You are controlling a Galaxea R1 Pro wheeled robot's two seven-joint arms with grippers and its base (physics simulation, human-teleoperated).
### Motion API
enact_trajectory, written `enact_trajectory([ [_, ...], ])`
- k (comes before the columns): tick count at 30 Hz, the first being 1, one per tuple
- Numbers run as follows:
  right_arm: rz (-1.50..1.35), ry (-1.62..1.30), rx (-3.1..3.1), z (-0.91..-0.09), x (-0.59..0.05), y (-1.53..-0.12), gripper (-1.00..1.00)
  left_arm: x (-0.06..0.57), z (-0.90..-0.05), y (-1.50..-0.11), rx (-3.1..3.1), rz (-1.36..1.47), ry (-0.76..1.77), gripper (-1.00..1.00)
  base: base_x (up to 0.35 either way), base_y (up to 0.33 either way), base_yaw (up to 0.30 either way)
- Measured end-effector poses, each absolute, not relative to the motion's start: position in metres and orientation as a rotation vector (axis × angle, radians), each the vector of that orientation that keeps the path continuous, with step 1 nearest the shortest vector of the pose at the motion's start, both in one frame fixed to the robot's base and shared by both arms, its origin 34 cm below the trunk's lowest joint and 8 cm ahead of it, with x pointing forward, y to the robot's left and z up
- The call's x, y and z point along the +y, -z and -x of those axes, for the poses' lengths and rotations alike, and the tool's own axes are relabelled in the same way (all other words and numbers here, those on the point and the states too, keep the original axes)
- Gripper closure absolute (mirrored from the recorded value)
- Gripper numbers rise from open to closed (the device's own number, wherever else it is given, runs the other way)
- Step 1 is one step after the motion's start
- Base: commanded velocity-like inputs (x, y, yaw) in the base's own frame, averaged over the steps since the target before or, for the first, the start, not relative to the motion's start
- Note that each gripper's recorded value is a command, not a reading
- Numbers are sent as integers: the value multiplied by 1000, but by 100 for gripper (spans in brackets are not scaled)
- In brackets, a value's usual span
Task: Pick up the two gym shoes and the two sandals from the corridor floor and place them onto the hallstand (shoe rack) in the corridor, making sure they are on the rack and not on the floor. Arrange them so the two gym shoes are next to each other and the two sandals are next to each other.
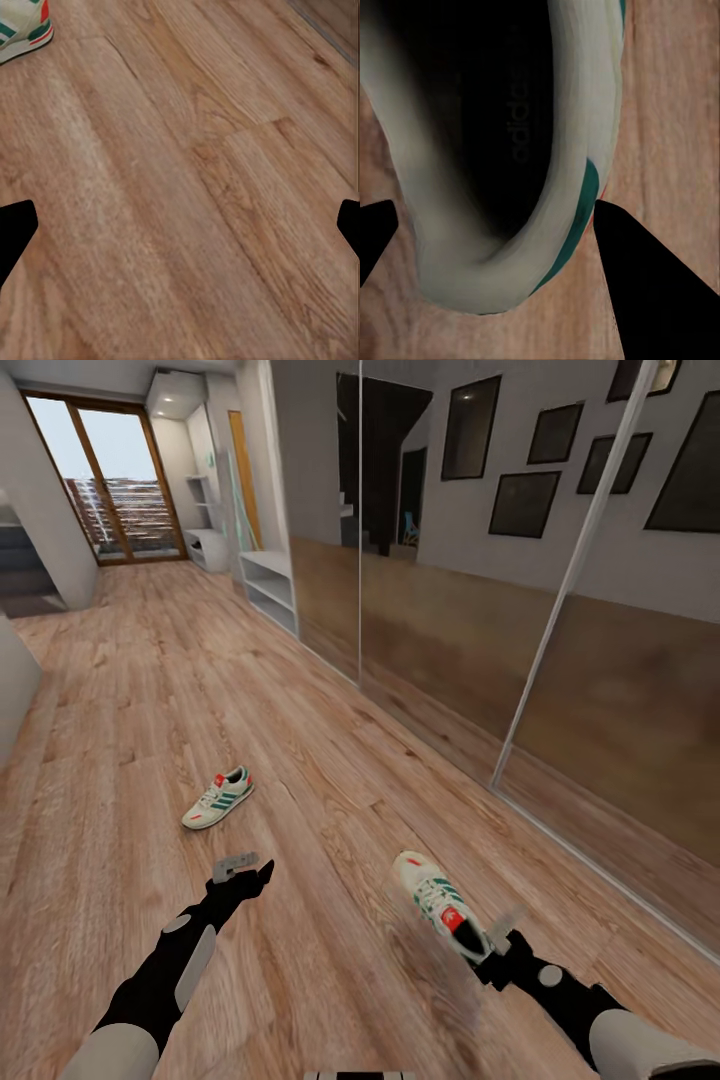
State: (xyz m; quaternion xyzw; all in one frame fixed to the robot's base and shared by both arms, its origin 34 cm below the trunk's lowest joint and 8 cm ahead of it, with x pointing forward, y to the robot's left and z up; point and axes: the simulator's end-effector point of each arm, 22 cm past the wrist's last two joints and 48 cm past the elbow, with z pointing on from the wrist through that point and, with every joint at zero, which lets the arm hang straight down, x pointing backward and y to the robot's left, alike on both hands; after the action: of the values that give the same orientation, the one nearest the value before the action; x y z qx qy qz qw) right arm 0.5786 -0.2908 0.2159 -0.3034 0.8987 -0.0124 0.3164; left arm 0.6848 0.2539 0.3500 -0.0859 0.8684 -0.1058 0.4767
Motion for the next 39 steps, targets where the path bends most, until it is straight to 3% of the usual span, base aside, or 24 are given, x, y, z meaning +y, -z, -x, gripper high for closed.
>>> enact_trajectory([
  [3,505,43,2357,-609,-306,-239,100,254,-686,-355,2114,209,259,-100,0,0,0],
  [10,257,50,2424,-621,-327,-246,100,252,-671,-330,2172,223,262,-100,0,0,0],
  [31,160,-28,2442,-623,-296,-244,100,253,-649,-300,2226,240,252,-100,0,0,0],
  [39,171,-56,2440,-622,-276,-243,100,253,-649,-301,2226,241,252,-100,194,0,0],
])
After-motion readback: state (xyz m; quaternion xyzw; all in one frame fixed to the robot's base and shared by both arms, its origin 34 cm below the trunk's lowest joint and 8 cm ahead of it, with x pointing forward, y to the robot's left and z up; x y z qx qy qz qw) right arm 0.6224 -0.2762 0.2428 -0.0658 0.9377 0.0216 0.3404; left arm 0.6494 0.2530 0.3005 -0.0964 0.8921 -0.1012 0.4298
